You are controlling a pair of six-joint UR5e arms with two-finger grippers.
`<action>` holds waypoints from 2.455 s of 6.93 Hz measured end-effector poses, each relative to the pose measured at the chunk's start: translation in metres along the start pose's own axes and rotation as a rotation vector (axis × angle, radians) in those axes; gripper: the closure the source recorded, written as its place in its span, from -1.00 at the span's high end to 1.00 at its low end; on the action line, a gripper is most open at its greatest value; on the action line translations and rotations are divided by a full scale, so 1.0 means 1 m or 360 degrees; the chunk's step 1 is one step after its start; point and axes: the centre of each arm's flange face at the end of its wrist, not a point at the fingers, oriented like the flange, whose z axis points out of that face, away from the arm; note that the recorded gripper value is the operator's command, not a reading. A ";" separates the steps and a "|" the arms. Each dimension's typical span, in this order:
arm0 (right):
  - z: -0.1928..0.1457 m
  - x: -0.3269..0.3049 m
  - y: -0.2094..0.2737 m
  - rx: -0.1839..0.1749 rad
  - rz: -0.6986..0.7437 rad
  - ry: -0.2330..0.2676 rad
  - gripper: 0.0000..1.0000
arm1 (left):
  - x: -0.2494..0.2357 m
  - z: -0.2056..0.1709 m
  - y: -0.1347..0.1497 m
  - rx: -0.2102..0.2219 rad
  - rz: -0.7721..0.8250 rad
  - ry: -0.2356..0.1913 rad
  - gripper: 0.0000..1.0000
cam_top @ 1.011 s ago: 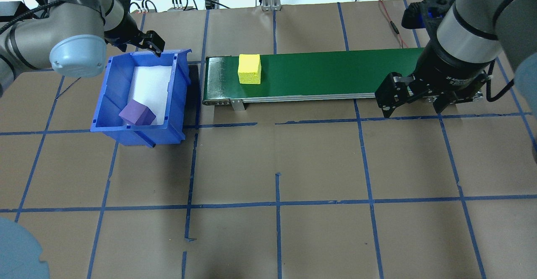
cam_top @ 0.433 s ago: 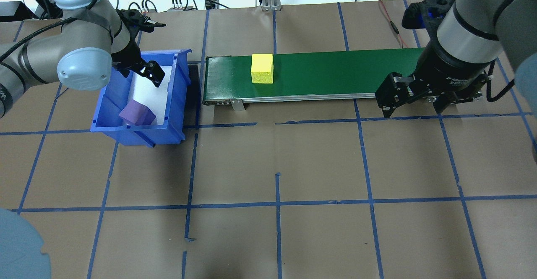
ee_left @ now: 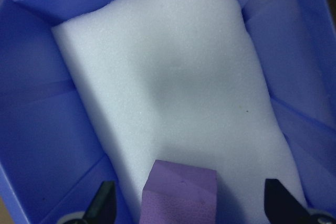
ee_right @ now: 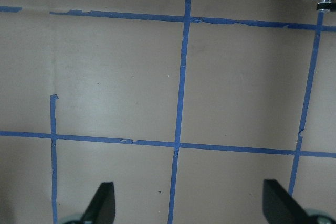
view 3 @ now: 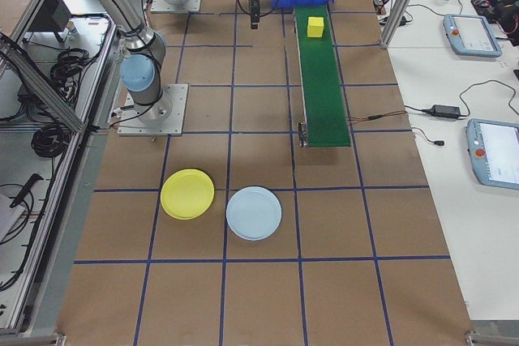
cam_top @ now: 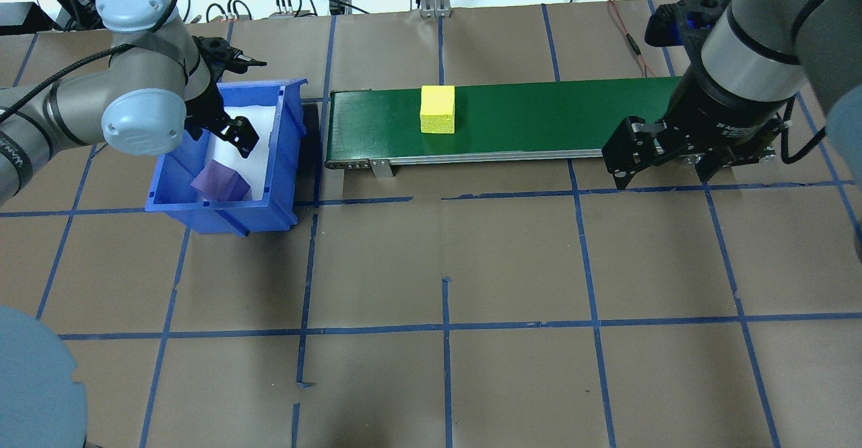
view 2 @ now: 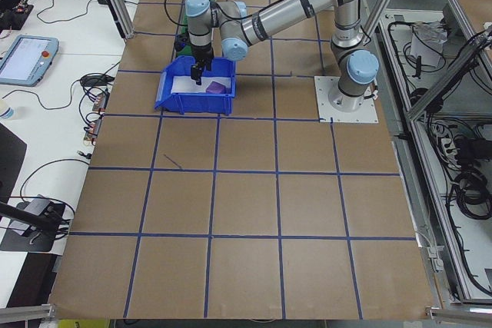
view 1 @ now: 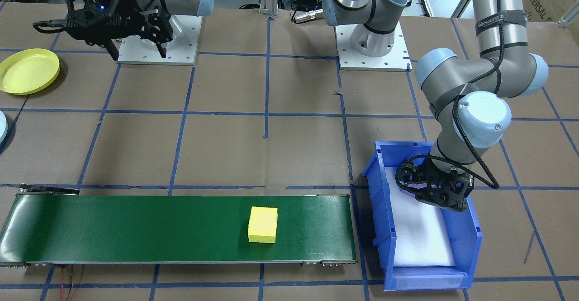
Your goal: Move block left to right into plate
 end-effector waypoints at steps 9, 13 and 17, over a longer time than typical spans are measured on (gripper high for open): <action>0.002 0.020 -0.023 -0.0002 0.0070 -0.0024 1.00 | 0.001 0.034 0.015 -0.0090 0.0083 0.0100 1.00; 0.040 0.156 -0.113 -0.0105 0.0323 -0.0075 1.00 | 0.004 0.050 0.017 -0.0128 0.0110 0.0123 -0.02; 0.101 0.185 -0.160 0.0001 0.0250 -0.0183 1.00 | 0.001 0.042 0.014 -0.0091 0.0101 0.0103 -0.23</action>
